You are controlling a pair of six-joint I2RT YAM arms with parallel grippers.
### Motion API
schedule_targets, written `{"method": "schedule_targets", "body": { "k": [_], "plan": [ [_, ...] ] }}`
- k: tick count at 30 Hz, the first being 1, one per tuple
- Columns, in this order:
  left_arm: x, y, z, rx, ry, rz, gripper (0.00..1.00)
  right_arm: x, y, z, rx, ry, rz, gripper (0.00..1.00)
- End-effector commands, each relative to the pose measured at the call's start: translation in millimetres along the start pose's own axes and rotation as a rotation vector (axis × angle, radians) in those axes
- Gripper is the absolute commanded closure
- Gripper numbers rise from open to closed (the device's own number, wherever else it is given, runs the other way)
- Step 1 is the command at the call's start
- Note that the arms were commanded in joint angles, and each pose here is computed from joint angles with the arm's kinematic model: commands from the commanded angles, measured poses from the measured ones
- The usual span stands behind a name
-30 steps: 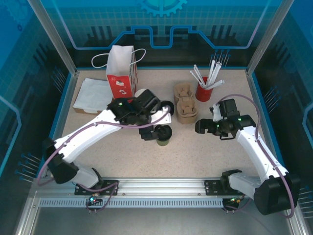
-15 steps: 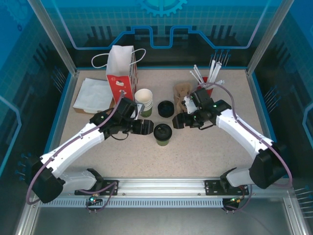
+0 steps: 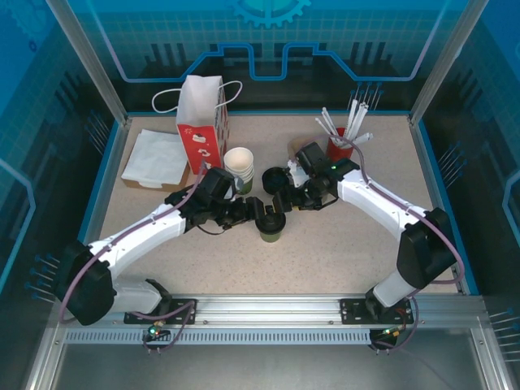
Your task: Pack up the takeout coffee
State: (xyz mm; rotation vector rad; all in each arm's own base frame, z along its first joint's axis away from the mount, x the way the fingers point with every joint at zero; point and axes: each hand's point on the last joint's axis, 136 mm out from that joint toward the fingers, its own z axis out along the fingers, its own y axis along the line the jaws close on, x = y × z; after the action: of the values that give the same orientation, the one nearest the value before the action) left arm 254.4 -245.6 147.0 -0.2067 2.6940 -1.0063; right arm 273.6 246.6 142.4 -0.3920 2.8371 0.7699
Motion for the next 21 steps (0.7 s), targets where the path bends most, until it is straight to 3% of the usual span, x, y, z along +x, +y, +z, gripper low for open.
{"method": "schedule_targets", "body": {
  "k": [1,21],
  "plan": [
    [4,0,6,0.023,0.032,-0.023,0.26,2,11,2,-0.022,0.030,-0.006,0.32],
    [18,30,25,-0.054,0.088,-0.035,0.36,14,3,15,0.008,0.117,0.017,0.40]
  ]
}}
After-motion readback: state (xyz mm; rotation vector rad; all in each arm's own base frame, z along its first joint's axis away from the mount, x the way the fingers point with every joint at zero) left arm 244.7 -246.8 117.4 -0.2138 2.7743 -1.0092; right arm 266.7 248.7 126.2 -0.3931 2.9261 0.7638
